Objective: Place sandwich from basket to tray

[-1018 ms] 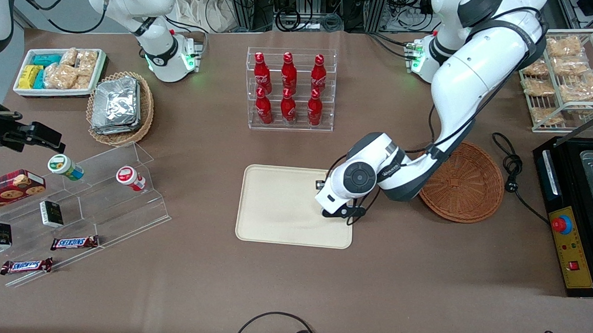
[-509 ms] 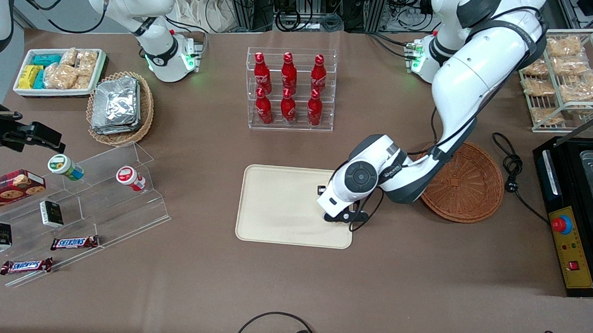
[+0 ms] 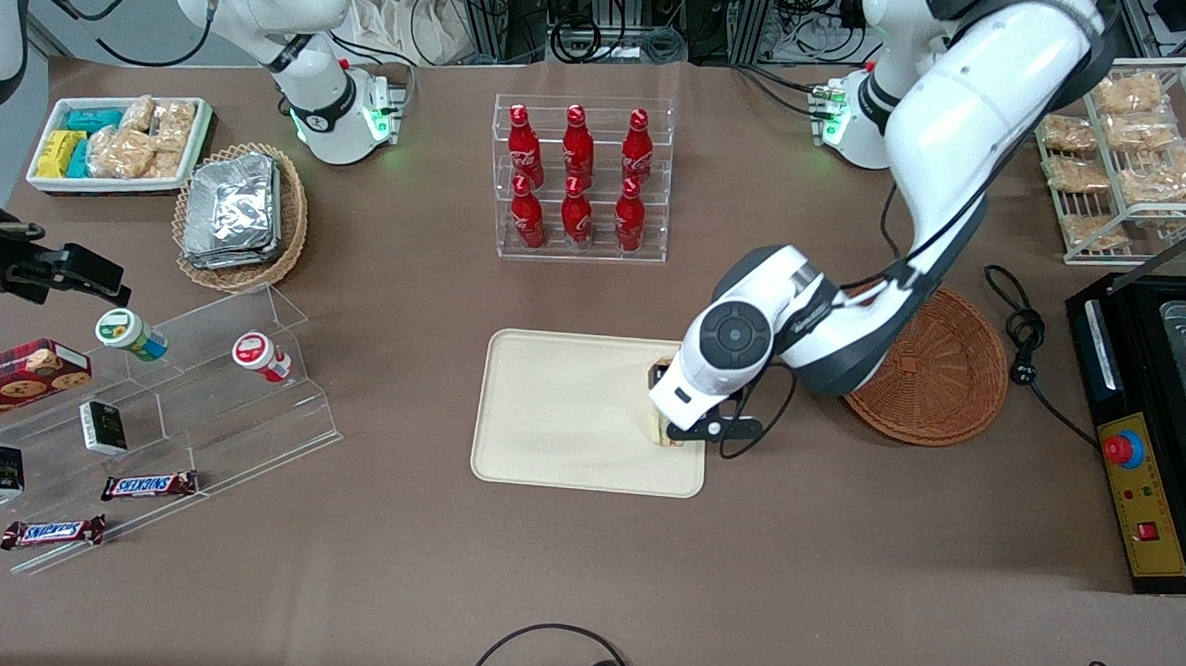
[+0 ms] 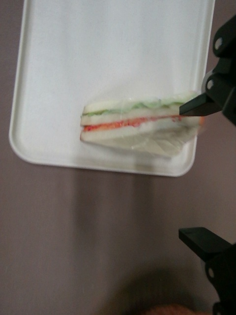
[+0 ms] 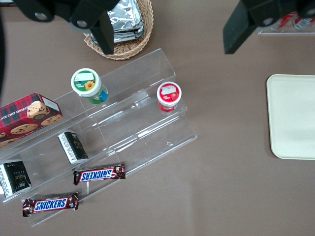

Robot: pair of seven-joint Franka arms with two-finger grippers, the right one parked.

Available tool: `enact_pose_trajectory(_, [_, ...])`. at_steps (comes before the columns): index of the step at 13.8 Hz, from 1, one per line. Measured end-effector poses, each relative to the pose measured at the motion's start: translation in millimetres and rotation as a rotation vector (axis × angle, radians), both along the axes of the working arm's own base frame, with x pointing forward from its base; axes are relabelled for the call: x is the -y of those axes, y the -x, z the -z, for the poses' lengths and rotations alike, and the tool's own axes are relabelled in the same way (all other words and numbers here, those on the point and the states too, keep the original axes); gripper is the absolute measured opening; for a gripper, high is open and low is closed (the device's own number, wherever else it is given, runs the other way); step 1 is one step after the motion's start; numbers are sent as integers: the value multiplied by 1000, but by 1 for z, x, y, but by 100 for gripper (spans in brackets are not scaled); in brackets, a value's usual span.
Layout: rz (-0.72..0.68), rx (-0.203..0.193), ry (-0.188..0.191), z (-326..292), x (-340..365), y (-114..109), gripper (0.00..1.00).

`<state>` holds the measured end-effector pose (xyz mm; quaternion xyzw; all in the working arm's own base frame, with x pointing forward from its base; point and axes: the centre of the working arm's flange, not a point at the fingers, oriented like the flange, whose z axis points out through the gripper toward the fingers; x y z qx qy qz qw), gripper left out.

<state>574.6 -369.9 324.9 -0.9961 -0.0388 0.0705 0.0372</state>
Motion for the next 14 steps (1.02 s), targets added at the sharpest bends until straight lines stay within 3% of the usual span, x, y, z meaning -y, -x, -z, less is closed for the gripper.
enact_pose_trajectory(4, [-73,81,-99,-63,-49,11,100])
enact_pose_trajectory(7, [-119,127,-137,-74,-90,17,100])
enact_pose_trajectory(11, [-125,162,-139,-86,-110,15,100])
enact_pose_trajectory(14, [-39,154,-74,-121,-146,8,100])
